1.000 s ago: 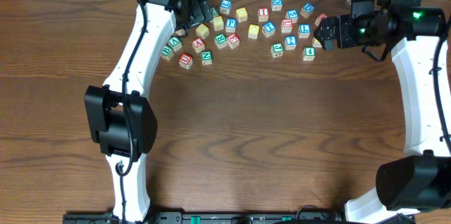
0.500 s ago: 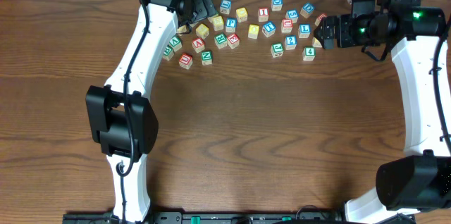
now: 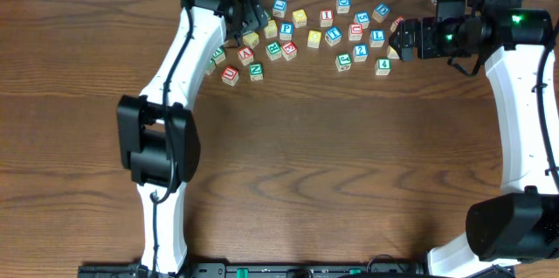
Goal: Spell out AI2
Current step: 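Lower the left gripper onto the red A block and grasp it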
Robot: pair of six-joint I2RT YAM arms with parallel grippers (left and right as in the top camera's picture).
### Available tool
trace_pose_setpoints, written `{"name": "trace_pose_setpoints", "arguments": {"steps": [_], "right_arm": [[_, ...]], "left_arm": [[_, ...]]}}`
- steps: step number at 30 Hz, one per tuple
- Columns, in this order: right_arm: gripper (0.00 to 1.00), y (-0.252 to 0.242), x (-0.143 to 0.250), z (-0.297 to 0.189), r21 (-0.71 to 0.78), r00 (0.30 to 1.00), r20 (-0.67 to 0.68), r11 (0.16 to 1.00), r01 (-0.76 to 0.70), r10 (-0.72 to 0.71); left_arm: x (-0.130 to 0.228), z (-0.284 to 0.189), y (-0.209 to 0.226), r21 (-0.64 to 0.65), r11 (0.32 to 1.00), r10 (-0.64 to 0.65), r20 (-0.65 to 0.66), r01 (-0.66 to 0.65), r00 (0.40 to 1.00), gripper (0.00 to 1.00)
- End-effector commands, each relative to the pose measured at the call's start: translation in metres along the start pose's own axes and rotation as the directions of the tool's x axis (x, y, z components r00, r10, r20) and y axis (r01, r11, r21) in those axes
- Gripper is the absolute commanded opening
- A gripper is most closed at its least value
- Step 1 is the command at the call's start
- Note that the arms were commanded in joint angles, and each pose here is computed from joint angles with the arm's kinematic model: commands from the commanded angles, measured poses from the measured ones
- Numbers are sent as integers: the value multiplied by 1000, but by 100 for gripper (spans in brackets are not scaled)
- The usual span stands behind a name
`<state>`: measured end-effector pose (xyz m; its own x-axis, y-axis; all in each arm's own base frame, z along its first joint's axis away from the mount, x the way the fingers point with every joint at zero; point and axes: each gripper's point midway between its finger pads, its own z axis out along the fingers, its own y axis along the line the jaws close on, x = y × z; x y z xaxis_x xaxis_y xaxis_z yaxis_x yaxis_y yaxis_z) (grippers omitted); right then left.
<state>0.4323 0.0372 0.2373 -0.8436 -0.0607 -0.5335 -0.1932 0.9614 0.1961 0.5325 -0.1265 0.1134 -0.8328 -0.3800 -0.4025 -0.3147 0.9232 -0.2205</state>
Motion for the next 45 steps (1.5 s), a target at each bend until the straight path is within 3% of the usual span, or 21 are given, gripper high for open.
{"name": "trace_pose_setpoints", "arguments": {"steps": [1,9,17,30,36,45], "right_arm": [[99,2,1,3,-14,1000,-9,1000,-24,24],[98,2,1,3,-14,999,-9,999,-50,50],[99,2,1,3,-14,999,-9,999,-50,50],[99,2,1,3,-14,999,-9,999,-50,50],[99,2,1,3,-14,999,-9,999,-50,50],[99,2,1,3,-14,999,-9,999,-50,50]], "left_arm": [[13,17,8,-43,999,2,-41,-4,999,92],[22,34,14,-66,998,4,-74,-9,997,72],[29,39,10,-57,991,119,-92,-124,989,66],[29,39,8,-60,995,76,-89,-82,993,65],[30,42,8,-63,997,44,-88,-49,995,54],[42,66,14,-86,995,44,-123,-55,991,52]]}}
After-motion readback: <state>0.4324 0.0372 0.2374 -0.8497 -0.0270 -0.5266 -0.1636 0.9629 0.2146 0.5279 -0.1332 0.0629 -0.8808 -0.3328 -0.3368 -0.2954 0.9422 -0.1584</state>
